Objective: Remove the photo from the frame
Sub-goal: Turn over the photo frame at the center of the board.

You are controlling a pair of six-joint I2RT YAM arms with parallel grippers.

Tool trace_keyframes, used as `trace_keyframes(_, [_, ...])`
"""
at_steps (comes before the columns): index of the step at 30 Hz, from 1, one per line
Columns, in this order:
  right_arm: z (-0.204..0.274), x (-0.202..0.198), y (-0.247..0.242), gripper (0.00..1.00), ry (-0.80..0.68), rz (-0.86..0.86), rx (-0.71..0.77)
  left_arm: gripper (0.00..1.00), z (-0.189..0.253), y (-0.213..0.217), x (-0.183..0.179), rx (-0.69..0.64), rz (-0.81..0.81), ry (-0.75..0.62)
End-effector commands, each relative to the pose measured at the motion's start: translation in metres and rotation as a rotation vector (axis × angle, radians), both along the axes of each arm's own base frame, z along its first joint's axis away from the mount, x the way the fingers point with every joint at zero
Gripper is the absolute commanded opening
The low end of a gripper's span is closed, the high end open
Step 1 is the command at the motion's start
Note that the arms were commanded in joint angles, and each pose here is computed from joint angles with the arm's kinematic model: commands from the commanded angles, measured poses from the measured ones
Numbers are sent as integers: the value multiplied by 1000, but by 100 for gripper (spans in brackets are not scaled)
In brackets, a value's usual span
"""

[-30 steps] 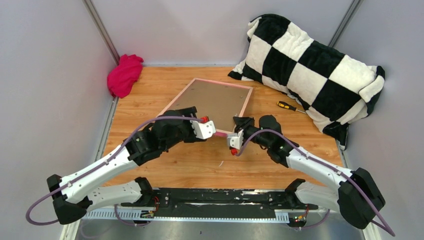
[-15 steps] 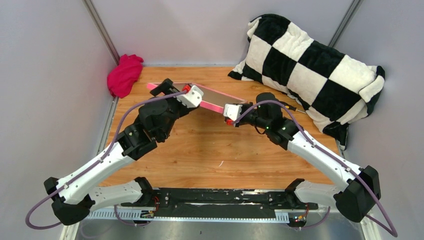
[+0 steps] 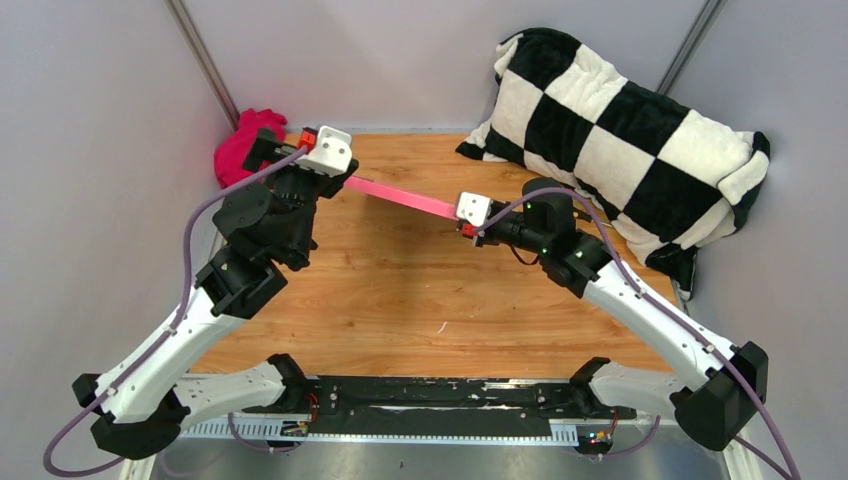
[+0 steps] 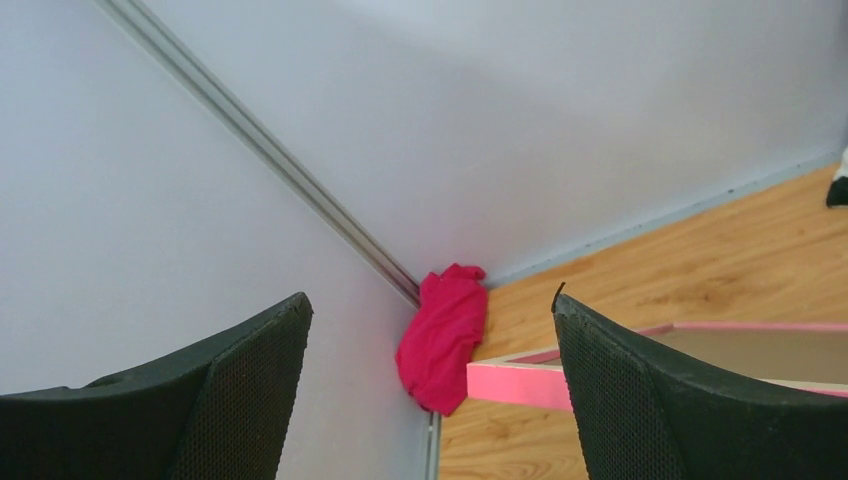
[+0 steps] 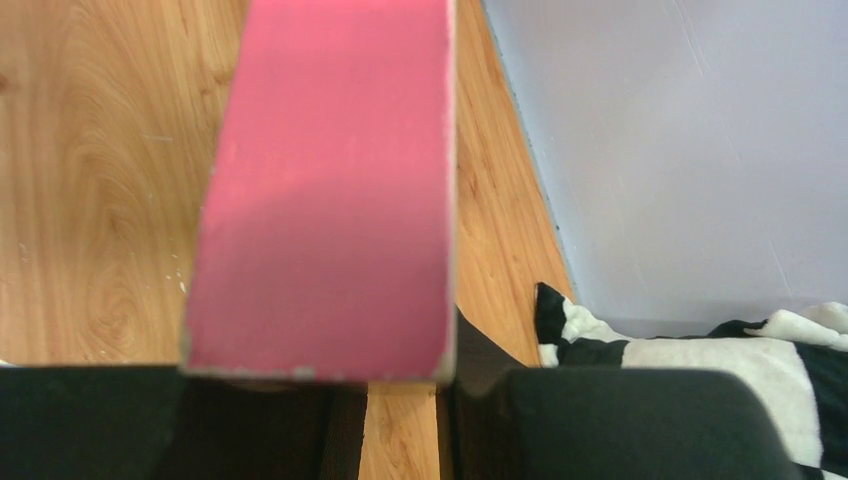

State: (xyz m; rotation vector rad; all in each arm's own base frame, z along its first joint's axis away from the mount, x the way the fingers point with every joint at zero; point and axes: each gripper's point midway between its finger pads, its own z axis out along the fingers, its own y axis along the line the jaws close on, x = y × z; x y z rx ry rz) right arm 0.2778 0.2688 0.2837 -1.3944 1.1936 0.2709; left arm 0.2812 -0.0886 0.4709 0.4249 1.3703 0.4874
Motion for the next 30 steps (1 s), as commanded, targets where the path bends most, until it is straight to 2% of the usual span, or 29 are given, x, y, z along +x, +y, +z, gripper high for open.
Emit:
trace_keyframes(1, [8, -33, 2, 0, 256, 51, 102, 93, 30, 19, -8, -48, 58, -76])
trace_keyframes(19, [52, -56, -20, 0, 523, 50, 197, 95, 25, 23, -3, -83, 85, -71])
trace_keyframes(25, [57, -50, -28, 0, 607, 43, 248, 95, 22, 23, -2, -80, 87, -66])
trace_keyframes(30, [58, -35, -37, 0, 736, 30, 308, 96, 17, 21, 0, -81, 83, -60])
